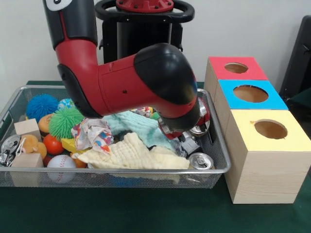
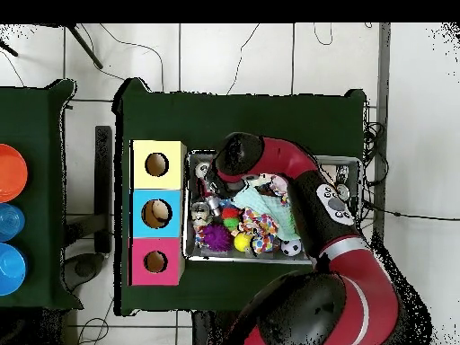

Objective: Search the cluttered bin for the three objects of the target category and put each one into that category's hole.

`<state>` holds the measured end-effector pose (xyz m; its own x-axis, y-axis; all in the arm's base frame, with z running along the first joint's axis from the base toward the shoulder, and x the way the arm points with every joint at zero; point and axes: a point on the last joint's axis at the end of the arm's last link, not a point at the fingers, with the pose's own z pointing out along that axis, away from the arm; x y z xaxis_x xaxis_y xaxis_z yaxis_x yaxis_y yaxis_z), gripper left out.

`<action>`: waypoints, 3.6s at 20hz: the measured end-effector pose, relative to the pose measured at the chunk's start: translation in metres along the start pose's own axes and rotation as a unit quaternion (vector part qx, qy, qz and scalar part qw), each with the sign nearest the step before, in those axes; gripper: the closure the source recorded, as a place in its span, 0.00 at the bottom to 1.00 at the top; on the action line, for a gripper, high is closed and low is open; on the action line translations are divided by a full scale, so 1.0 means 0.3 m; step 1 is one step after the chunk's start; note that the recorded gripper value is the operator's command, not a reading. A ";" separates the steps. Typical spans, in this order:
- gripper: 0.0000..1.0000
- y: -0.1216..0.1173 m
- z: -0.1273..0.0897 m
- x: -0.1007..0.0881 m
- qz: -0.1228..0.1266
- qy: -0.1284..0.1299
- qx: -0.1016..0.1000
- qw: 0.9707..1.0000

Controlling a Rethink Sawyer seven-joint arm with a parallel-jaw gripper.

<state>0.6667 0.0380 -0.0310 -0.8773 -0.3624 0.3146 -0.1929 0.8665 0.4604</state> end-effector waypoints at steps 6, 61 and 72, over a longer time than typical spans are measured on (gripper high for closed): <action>0.00 0.002 -0.033 -0.007 -0.009 -0.008 0.010 1.000; 0.00 -0.073 -0.099 0.069 -0.021 -0.034 0.038 0.998; 0.00 -0.050 -0.124 0.040 -0.025 -0.040 0.047 0.998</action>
<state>0.6755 0.0078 -0.0032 -0.8969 -0.3810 0.2245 -0.2746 0.8777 0.3928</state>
